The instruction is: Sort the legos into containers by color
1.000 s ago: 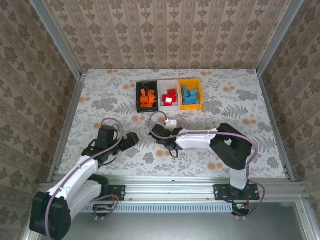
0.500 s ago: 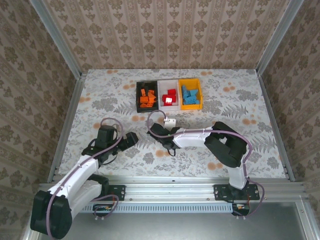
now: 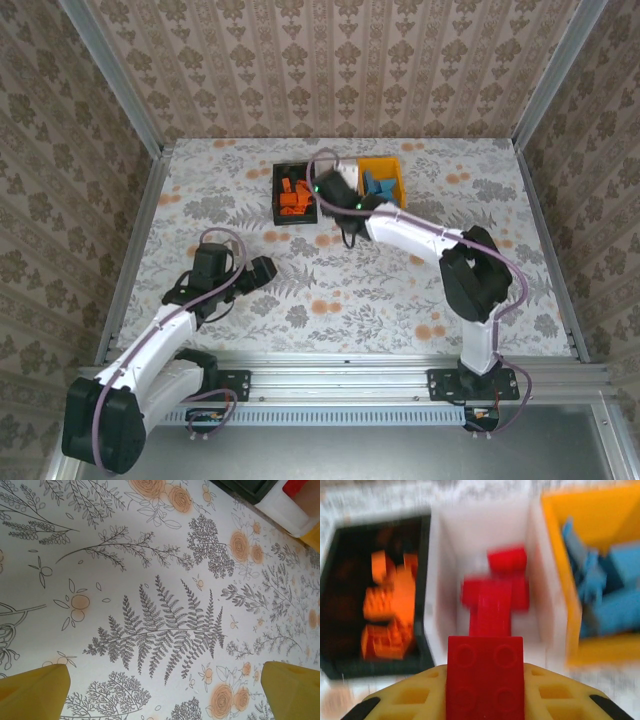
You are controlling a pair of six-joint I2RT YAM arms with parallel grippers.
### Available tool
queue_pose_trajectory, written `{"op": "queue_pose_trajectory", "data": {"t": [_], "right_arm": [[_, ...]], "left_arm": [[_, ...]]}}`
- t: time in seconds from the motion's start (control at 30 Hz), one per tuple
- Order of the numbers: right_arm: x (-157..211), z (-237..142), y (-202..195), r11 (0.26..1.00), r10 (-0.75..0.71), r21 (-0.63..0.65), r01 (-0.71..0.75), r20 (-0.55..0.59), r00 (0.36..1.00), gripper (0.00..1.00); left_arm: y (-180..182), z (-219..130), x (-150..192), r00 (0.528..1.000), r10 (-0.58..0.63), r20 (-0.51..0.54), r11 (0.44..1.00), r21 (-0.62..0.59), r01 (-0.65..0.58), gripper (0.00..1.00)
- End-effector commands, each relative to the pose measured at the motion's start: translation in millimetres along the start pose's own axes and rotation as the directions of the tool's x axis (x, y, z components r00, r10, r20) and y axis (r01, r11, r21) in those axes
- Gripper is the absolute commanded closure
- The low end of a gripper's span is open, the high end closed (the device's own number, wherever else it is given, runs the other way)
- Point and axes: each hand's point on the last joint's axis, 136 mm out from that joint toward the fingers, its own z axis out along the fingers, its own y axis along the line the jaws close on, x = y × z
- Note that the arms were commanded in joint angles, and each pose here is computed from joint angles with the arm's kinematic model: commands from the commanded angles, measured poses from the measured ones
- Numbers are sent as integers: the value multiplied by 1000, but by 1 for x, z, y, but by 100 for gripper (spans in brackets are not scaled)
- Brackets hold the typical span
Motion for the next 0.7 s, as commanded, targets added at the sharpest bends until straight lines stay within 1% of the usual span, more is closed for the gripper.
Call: {"op": "queue_pose_trajectory", "data": {"t": [0.0, 0.07, 0.17, 0.27, 0.37, 0.4, 0.53, 0.67], "right_arm": [[13, 36, 1, 991, -133, -34, 130, -125, 983, 78], [3, 49, -2, 992, -125, -22, 124, -120, 985, 78], [-14, 64, -2, 996, -85, -44, 81, -107, 991, 77], [-26, 80, 2, 996, -74, -60, 67, -123, 990, 75], [-27, 93, 3, 995, -96, -51, 89, -159, 983, 69], [-26, 95, 4, 994, -102, -48, 95, -169, 980, 64], [-30, 92, 4, 995, -100, -49, 93, -167, 981, 59], [-44, 75, 4, 995, -91, -61, 84, -122, 988, 58]], "left_arm": [[-3, -3, -8, 1000, 25, 2, 1000, -8, -25, 0], [-4, -3, -9, 1000, 30, -8, 999, -10, -30, 0], [-5, -3, -12, 999, 30, -13, 999, -13, -30, 0], [-7, -2, -13, 999, 30, -15, 1000, -5, -30, 0], [-7, -1, -13, 999, 28, -18, 1000, -6, -28, 0], [-6, -1, -13, 999, 27, -21, 1000, -7, -27, 0], [-7, -2, -13, 999, 26, -23, 1000, -2, -26, 0], [-10, -4, -13, 999, 23, -27, 1000, 6, -23, 0]]}}
